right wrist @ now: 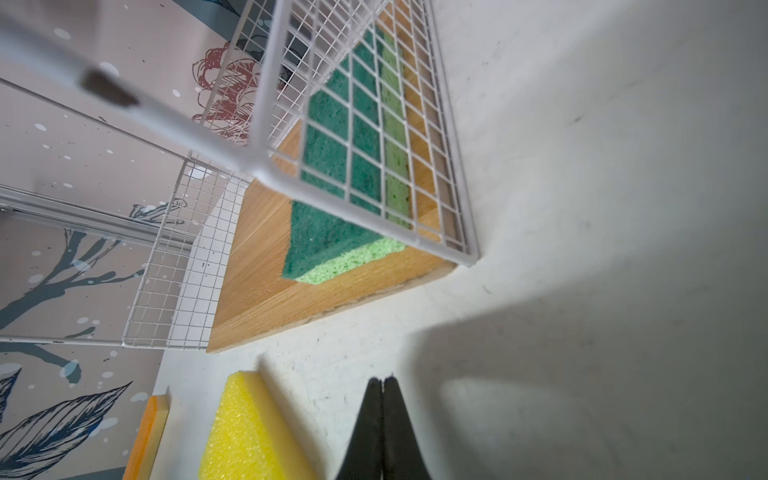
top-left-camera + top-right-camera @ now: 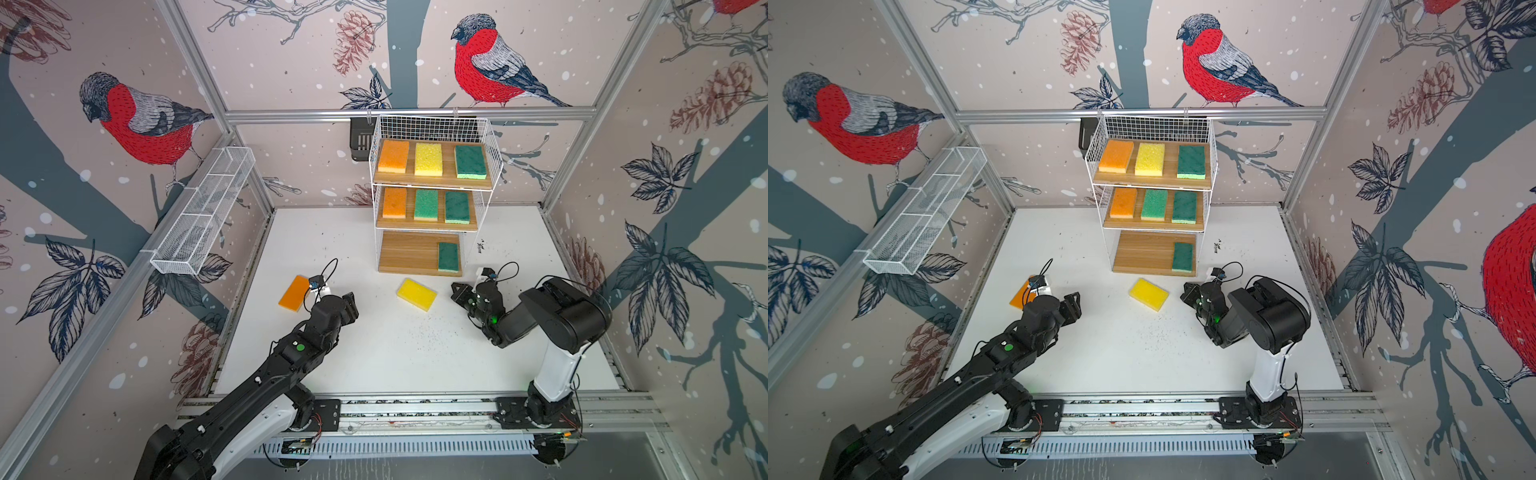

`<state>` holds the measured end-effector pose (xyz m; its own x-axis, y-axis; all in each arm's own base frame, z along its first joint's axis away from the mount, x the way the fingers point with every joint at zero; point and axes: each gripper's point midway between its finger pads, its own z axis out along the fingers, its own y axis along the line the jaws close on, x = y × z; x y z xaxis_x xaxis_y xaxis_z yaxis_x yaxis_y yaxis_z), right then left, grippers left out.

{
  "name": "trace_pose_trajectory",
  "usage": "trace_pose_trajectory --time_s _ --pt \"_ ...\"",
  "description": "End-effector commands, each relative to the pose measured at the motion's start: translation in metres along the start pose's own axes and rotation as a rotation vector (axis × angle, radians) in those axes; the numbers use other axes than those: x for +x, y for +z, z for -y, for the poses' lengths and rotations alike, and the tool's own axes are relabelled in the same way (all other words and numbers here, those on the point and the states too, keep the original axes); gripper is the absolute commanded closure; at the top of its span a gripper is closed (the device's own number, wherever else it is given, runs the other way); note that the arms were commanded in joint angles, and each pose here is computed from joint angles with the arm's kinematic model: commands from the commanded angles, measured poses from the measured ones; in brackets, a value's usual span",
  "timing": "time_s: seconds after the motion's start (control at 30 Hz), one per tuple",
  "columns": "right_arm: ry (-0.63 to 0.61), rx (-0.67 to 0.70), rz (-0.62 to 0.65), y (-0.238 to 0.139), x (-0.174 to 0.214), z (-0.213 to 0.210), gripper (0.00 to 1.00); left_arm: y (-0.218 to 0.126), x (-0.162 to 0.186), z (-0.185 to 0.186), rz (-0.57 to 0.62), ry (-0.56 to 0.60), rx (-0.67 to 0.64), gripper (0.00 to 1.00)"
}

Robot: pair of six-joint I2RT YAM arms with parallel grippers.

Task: Place and organize the cleaning sponges onto the shelf
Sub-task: 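Raise and withdraw the right gripper out of the bottom shelf, then move the right gripper along the shelf front toward the yellow sponge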

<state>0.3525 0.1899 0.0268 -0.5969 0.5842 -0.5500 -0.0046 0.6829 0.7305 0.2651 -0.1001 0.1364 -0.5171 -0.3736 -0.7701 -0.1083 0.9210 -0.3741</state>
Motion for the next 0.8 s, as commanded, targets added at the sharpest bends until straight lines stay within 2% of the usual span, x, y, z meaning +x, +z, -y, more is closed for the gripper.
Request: trace_pose_trajectory --time_s 0.0,0.2,0.77 --pt "0.051 -0.108 0.041 -0.001 -0.009 -0.017 0.96 0.001 -0.008 0.003 0.041 -0.023 0.009 0.32" --pt "0.089 -0.160 0.047 0.003 -0.009 -0.019 0.97 0.004 -0.006 0.003 0.036 -0.017 0.005 0.32" --pt "0.141 -0.141 0.067 0.024 -0.013 -0.017 0.98 0.009 -0.007 0.005 0.034 -0.012 0.002 0.32"
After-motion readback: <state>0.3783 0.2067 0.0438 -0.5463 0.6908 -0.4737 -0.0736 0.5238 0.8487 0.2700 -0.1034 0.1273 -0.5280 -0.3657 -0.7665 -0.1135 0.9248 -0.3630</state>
